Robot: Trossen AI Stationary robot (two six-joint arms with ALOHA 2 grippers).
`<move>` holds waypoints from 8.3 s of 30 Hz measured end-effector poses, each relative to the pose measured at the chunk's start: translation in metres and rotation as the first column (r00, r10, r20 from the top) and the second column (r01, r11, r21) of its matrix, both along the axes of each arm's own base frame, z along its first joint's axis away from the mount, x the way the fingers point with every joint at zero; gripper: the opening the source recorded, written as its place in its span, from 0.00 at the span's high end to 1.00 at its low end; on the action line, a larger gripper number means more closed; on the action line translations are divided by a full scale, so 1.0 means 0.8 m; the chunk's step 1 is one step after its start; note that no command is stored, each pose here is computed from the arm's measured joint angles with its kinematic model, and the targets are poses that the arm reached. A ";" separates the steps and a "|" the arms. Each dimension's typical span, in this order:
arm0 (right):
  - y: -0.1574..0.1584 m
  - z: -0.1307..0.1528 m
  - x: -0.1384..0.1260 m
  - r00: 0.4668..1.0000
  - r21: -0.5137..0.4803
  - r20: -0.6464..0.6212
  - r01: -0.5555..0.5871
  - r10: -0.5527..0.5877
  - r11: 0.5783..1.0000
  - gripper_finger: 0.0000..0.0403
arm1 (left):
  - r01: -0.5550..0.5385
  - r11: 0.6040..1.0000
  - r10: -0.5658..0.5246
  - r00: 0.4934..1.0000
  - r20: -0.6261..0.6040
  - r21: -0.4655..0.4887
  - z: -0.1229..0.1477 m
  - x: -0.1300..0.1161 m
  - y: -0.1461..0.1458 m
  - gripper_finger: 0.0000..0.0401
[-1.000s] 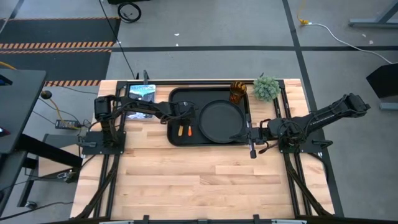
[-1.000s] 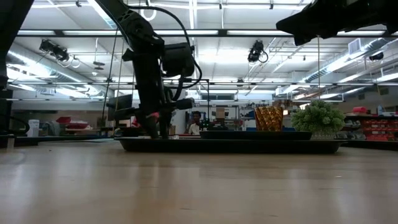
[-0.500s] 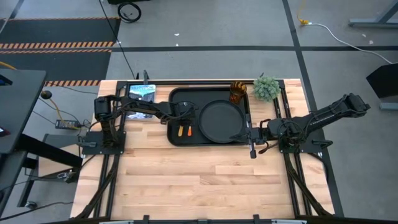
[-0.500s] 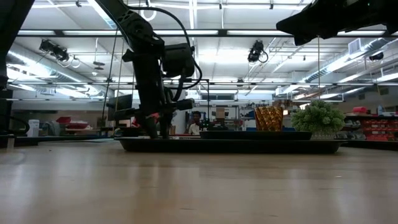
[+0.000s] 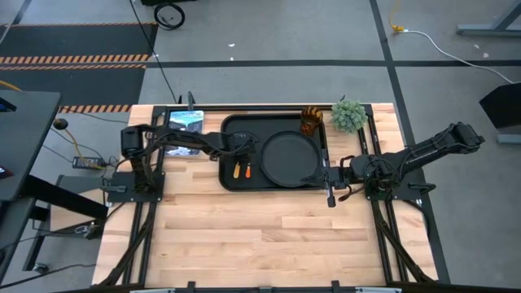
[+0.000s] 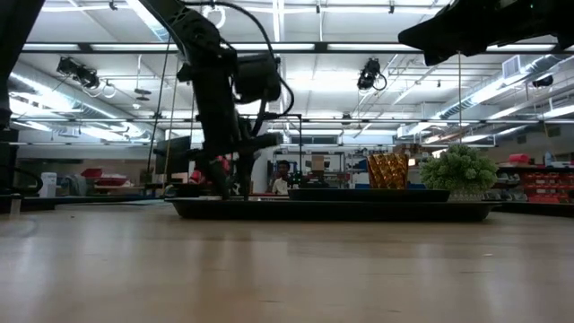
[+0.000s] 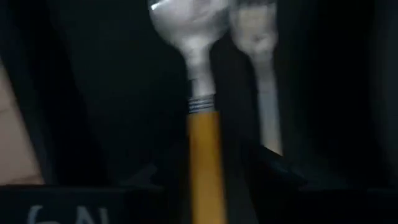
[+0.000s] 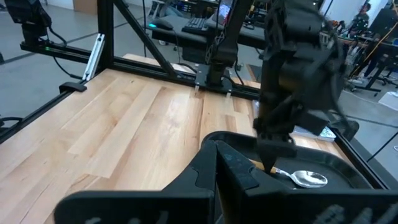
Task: Pick and place plate/cup/fork/spoon on tray
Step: Put the yellow spoon on the black tray to the left of the orange fork, then return to Home Position
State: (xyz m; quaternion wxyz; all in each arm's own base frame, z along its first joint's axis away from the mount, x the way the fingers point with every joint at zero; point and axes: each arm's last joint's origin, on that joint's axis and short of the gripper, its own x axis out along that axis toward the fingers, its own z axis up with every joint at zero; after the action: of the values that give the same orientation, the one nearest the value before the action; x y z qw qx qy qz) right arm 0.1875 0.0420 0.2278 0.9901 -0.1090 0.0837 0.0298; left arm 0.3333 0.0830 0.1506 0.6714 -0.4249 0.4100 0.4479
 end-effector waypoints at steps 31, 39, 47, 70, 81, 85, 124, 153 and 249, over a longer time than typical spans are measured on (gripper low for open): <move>-0.075 -0.053 -0.072 0.932 0.255 0.349 0.011 -0.103 0.967 1.00 | 0.537 0.796 -0.578 0.811 0.087 0.278 0.141 0.003 -0.040 0.64; -0.079 -0.044 -0.083 0.900 0.265 0.409 0.042 -0.152 0.963 0.99 | 0.505 0.749 -0.604 0.787 0.128 0.429 0.197 -0.028 -0.041 0.64; -0.081 -0.045 -0.089 0.899 0.205 0.396 0.111 -0.187 0.972 0.99 | 0.488 0.556 -0.720 0.687 0.097 0.673 0.253 -0.053 -0.043 0.64; -0.099 -0.051 -0.097 0.665 0.305 0.328 0.598 -0.671 0.741 0.96 | 0.235 0.119 -0.797 0.602 -0.049 0.965 0.335 -0.078 -0.039 0.65; -0.099 -0.046 -0.098 0.650 0.333 0.364 0.579 -0.667 0.745 0.96 | 0.228 0.110 -0.836 0.548 -0.035 0.967 0.336 -0.074 -0.062 0.65; -0.099 -0.046 -0.098 0.650 0.332 0.364 0.579 -0.667 0.745 0.96 | 0.232 0.107 -0.844 0.535 -0.035 0.967 0.336 -0.073 -0.067 0.65; -0.099 -0.046 -0.097 0.650 0.330 0.364 0.579 -0.667 0.745 0.96 | 0.215 0.115 -0.993 0.052 0.106 0.970 0.209 -0.229 -0.141 0.65; -0.099 -0.046 -0.097 0.651 0.330 0.362 0.580 -0.667 0.745 0.96 | 0.142 0.346 -0.935 -0.030 0.354 0.927 0.048 -0.292 -0.133 0.65; -0.099 -0.046 -0.097 0.651 0.330 0.362 0.580 -0.667 0.745 0.96 | 0.257 0.320 -0.945 0.014 0.328 0.912 0.030 -0.294 -0.133 0.65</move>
State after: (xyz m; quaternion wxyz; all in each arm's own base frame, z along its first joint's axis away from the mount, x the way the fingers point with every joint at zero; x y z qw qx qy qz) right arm 0.1097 -0.0371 0.1910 0.9350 0.0150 -0.1229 -0.3323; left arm 0.0983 -0.0230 0.1747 0.9890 -0.0774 -0.0344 -0.1209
